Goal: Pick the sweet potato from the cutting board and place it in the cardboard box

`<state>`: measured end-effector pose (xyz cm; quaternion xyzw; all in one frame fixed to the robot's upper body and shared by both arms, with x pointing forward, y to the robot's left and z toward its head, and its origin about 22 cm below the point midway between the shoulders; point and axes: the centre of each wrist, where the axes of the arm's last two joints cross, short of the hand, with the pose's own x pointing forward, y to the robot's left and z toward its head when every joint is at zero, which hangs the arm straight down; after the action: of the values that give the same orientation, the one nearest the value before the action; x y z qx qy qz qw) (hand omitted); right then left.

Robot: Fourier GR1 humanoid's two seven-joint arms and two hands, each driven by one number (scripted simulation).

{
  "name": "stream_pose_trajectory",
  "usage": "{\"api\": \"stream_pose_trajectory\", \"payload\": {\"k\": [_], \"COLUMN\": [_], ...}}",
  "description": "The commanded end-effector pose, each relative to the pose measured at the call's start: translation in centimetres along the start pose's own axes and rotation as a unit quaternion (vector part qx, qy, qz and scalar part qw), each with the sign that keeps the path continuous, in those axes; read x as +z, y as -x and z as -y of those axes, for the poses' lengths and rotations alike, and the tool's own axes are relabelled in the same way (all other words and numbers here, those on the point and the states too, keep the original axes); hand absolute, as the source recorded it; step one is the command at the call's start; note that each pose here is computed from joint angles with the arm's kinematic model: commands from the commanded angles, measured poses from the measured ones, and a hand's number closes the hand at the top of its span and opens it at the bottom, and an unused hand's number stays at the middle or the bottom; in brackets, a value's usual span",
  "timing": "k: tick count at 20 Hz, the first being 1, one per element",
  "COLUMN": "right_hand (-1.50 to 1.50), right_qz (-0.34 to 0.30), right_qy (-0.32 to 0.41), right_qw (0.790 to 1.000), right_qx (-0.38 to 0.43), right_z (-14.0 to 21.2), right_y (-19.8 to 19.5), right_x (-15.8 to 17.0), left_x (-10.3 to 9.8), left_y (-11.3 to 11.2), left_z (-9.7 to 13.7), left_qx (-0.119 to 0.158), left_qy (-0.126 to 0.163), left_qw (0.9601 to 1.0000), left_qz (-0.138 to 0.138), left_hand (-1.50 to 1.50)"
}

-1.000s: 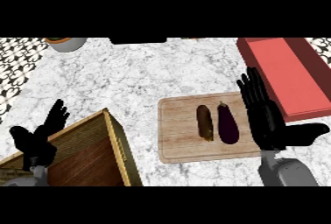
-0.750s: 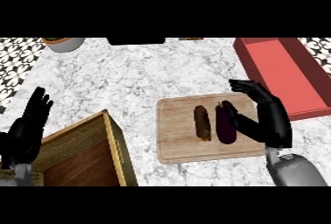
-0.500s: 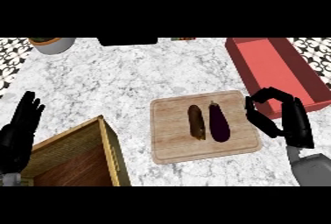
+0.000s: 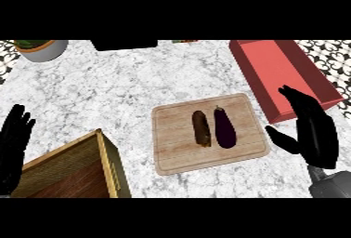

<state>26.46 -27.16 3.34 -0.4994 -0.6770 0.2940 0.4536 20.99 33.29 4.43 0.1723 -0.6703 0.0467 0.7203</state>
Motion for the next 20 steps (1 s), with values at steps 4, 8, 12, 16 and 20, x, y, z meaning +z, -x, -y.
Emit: {"api": "stream_pose_trajectory", "payload": {"k": [4, 8, 12, 16, 20], "right_hand": [-1.50, -1.50, -1.50, -1.50, -1.50], "right_qz": [-0.064, -0.098, -0.143, -0.183, -0.231], "right_qy": [-0.037, -0.091, -0.122, -0.144, -0.165], "right_qw": [0.994, 0.984, 0.968, 0.947, 0.920], "right_qx": [0.081, 0.120, 0.169, 0.221, 0.270], "right_z": [-1.4, -2.5, -3.4, -4.0, -5.0], "right_y": [-3.8, -7.5, -12.6, -18.6, -22.4], "right_x": [0.6, 1.6, 1.7, 1.6, 1.4], "left_x": [0.6, 0.9, 0.6, 0.3, -0.2], "left_y": [2.0, 2.4, 1.8, 1.6, 2.0], "left_z": [1.3, 1.7, 2.2, 3.3, 3.9], "left_qx": [0.002, 0.003, -0.001, -0.002, -0.003], "left_qy": [0.001, 0.003, 0.011, 0.033, 0.030], "left_qw": [0.9986, 0.9985, 0.9988, 0.9984, 0.9985], "left_qz": [-0.053, -0.055, -0.047, -0.046, -0.044], "left_hand": [0.00, 0.00, 0.00, 0.00, 0.00]}}
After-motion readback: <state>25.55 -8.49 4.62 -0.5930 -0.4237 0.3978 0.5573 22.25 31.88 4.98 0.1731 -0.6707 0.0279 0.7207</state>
